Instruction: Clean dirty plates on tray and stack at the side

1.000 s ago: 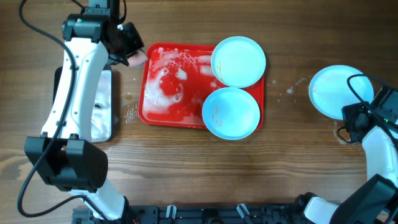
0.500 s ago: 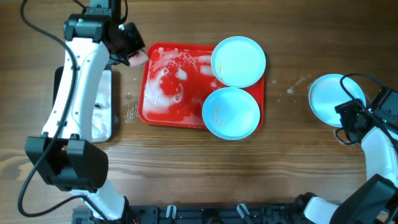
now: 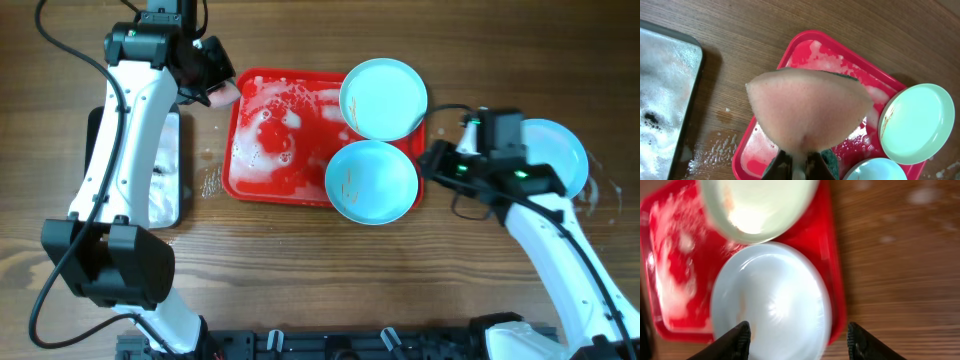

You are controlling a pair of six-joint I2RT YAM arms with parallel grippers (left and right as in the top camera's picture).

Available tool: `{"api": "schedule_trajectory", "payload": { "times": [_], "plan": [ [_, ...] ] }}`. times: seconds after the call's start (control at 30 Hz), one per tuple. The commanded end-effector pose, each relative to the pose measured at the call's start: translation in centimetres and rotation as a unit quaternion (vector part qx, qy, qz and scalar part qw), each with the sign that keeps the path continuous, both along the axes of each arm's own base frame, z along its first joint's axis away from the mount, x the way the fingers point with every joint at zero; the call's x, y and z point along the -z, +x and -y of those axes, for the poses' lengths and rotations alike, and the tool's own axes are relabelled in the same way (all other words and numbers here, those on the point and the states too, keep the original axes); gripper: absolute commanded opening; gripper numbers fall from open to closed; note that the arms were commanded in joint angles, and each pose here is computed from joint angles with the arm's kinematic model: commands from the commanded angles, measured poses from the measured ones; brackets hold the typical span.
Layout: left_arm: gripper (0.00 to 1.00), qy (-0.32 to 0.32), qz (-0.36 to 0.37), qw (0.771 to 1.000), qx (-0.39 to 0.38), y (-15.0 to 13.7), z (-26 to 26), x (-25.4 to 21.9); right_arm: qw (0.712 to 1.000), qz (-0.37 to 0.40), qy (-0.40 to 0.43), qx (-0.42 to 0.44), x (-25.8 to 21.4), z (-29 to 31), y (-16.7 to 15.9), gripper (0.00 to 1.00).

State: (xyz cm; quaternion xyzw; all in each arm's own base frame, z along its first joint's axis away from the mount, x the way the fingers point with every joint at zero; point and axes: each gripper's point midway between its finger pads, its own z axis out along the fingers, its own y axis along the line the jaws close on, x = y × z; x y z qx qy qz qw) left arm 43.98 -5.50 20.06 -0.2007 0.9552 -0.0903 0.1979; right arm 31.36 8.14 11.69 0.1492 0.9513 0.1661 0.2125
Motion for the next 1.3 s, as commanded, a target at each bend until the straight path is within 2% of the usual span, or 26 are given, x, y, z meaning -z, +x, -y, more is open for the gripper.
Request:
{"api": "schedule_trajectory", "payload": {
  "times": [0.0,0.1,0.2,0.33,0.4,0.67,0.8,1.1,1.27],
  "plan": [
    [0.04,0.004,0.01,1.0,-0.008,0.2,-0.1,-0.7,0.998,0.006,-0.06,-0.012,-2.1,-2.3,2.7,0.63],
    [0.04,0.004,0.01,1.0,-0.008,0.1,-0.1,-0.7,0.995,-0.051,-0.076,-0.027,-1.3,-3.5,3.0,0.63],
    [0.04,0.004,0.008,1.0,-0.008,0.1,-0.1,-0.7,0.985,-0.147,-0.088,-0.012,1.6,-3.3,1.4,0.61],
    [0.04,0.004,0.006,1.0,-0.008,0.0,-0.1,-0.6,0.965,-0.243,-0.092,-0.022,4.9,-3.3,-1.3,0.49],
    [0.04,0.004,0.007,1.0,-0.008,0.0,-0.1,-0.6,0.959,-0.263,-0.099,-0.023,5.6,-3.1,-2.0,0.46],
    [0.04,0.004,0.006,1.0,-0.008,0.0,-0.1,-0.6,0.949,-0.295,-0.109,-0.024,7.3,-2.4,-4.0,0.36],
    [0.04,0.004,0.006,1.0,-0.008,0.0,-0.1,-0.6,0.945,-0.31,-0.103,-0.026,8.4,-2.4,-5.2,0.27],
    [0.04,0.004,0.006,1.0,-0.008,0.0,-0.1,-0.6,0.95,-0.291,-0.104,-0.042,9.4,-3.4,-5.0,0.23],
    [0.04,0.004,0.006,1.0,-0.008,0.0,-0.1,-0.6,0.953,-0.267,-0.132,-0.05,10.6,-3.4,-4.9,0.23]
  ]
}}
